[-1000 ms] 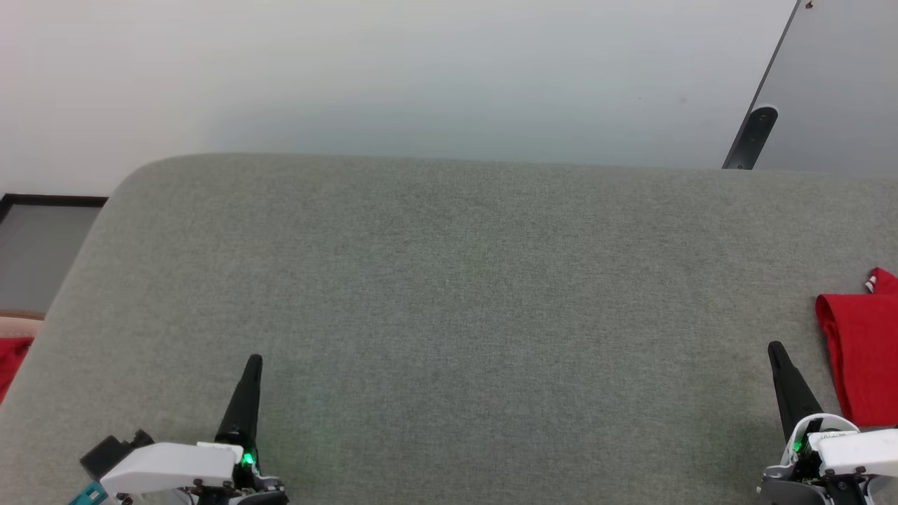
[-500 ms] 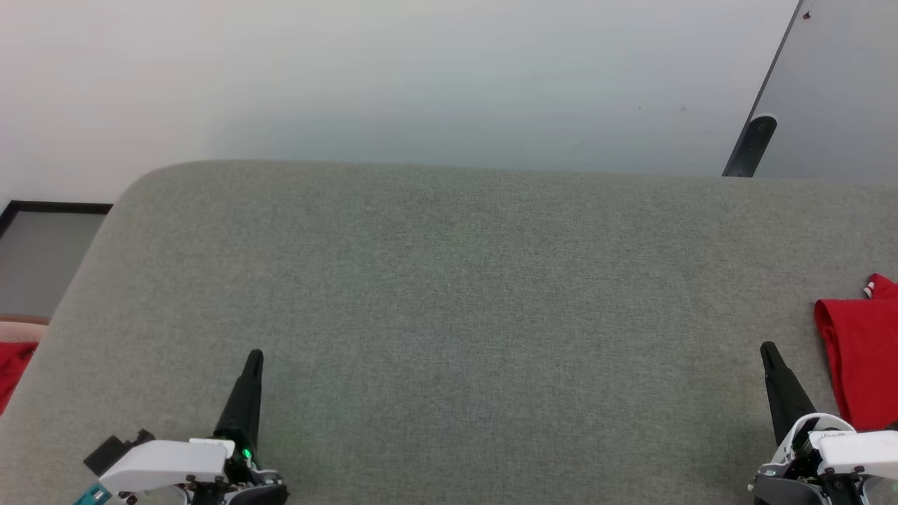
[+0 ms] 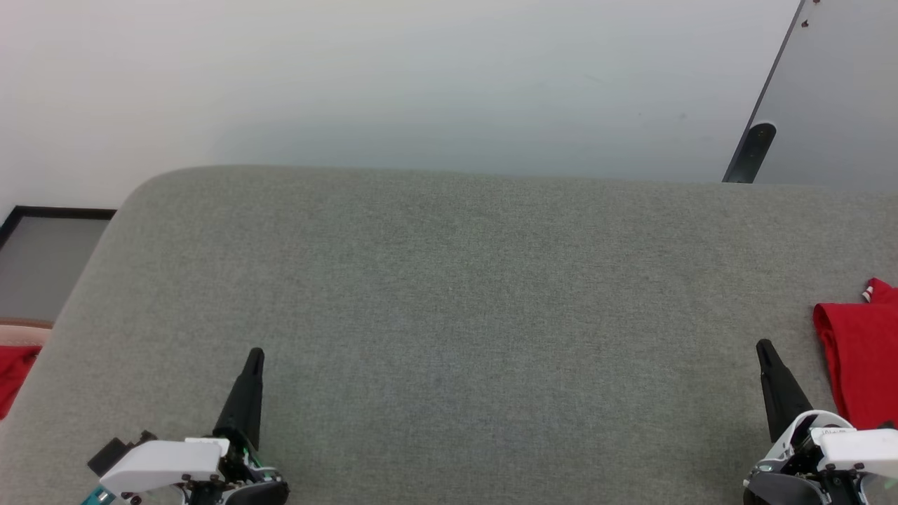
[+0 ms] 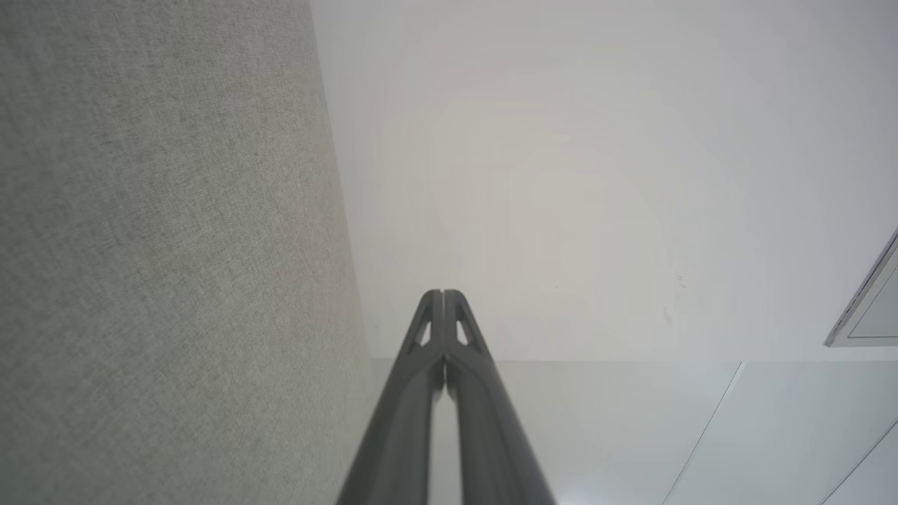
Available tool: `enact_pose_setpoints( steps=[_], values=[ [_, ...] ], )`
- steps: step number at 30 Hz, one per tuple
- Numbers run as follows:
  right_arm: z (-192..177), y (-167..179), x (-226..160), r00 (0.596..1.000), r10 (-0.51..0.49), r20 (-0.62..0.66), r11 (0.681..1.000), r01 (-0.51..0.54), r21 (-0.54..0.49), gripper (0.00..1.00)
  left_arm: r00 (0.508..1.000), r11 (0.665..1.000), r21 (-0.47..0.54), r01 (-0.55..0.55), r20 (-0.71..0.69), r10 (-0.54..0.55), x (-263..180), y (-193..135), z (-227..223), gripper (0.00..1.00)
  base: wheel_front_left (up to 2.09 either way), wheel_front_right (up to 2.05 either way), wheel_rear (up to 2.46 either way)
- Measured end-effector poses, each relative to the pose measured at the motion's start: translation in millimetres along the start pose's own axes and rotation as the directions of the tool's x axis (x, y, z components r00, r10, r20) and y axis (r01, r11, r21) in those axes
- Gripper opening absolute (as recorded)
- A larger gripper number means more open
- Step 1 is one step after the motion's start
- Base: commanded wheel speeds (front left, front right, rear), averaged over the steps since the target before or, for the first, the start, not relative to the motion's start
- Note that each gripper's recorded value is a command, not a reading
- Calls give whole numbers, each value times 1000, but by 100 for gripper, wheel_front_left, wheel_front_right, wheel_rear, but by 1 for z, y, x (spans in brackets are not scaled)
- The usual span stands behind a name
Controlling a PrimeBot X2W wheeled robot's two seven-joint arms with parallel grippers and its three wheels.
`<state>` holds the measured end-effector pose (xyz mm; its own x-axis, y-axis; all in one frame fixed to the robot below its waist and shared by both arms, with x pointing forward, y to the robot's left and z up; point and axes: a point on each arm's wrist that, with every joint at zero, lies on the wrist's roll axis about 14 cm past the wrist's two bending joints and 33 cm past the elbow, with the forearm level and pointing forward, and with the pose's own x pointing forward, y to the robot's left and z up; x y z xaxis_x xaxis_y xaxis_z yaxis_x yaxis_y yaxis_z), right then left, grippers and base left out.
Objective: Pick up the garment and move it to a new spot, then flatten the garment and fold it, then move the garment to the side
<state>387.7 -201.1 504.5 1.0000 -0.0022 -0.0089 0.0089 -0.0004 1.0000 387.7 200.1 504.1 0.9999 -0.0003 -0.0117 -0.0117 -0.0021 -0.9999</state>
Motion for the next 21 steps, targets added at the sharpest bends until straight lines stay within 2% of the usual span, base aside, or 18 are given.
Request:
enact_pose_setpoints(
  steps=[21],
  values=[
    [0, 1, 1, 1000, 3, -1, 1000, -3, 0, 0, 1000, 1000, -1, 0, 1, 0, 0, 0, 0, 0, 0, 0, 0]
  ],
)
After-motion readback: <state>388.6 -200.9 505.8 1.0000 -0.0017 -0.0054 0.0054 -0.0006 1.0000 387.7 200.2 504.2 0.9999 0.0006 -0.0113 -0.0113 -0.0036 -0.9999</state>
